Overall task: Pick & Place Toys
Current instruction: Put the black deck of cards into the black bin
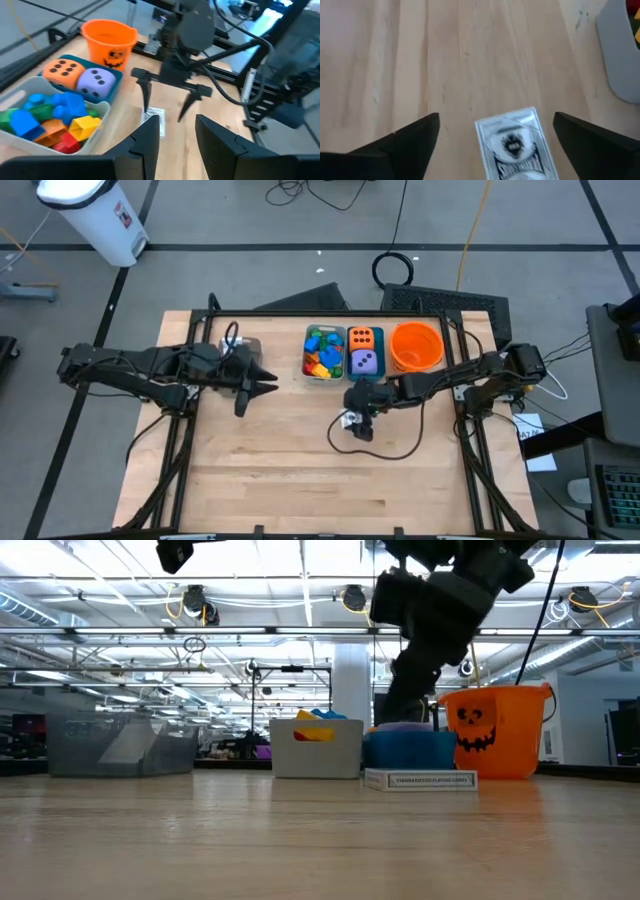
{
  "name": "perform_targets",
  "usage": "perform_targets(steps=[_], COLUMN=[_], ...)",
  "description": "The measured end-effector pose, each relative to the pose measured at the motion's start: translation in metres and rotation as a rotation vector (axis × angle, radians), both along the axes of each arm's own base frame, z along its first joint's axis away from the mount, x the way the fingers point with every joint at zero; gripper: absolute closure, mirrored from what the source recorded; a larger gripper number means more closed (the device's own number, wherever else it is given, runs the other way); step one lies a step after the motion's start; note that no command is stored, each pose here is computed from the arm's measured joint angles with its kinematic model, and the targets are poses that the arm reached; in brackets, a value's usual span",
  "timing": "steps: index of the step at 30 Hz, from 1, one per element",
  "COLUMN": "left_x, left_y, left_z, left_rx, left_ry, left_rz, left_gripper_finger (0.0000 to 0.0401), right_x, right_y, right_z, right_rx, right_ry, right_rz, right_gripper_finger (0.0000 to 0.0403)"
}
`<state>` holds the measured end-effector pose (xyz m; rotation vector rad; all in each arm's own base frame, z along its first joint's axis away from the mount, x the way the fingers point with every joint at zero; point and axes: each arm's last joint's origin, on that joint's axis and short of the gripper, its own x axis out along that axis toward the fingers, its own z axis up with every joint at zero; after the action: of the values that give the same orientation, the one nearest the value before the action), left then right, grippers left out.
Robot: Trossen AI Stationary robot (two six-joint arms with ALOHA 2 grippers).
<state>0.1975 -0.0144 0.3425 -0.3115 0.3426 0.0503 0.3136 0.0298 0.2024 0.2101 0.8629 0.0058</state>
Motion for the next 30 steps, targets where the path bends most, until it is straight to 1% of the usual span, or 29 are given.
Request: perform_targets(steps=[1, 3, 5, 7, 10, 16, 21, 24, 30], left_x=[0.0, 0.0, 0.0, 0.0, 0.0, 0.0, 0.0, 0.0, 0.004], left_y=[0.0, 0.001, 0.001, 0.002, 0.002, 0.003, 0.003, 0.003, 0.002], left_z=[0.0, 0.0, 0.0, 0.0, 0.0, 0.0, 0.0, 0.0, -0.003], left_rx=[0.005, 0.012, 0.017, 0.024, 0.024, 0.0, 0.0, 0.0, 0.007], left_ry=[0.0, -0.001, -0.001, -0.002, -0.003, -0.005, -0.006, -0.006, 0.015], left_rz=[0.012, 0.033, 0.048, 0.068, 0.081, 0.098, 0.099, 0.099, 0.098], left_gripper_finger=[0.027, 0.027, 0.027, 0.027, 0.027, 0.027, 0.027, 0.027, 0.027], right_x=[-0.001, -0.002, -0.003, -0.004, -0.005, -0.008, -0.009, -0.007, -0.003], right_y=[0.0, 0.0, 0.0, 0.0, 0.0, -0.001, -0.001, -0.001, 0.0], right_z=[-0.001, -0.002, -0.003, -0.003, -0.004, -0.007, -0.007, -0.01, -0.029], right_rx=[-0.014, -0.036, -0.041, -0.023, -0.02, -0.133, -0.2, -0.204, -0.19], right_ry=[0.011, 0.025, 0.036, 0.051, 0.068, 0.093, 0.085, 0.098, 0.172], right_rz=[0.016, 0.041, 0.045, 0.022, 0.018, 0.163, 0.247, 0.253, 0.239], right_gripper_finger=[0.0013, 0.0007, 0.0013, 0.0019, 0.0021, 0.0019, 0.0018, 0.0018, 0.0018])
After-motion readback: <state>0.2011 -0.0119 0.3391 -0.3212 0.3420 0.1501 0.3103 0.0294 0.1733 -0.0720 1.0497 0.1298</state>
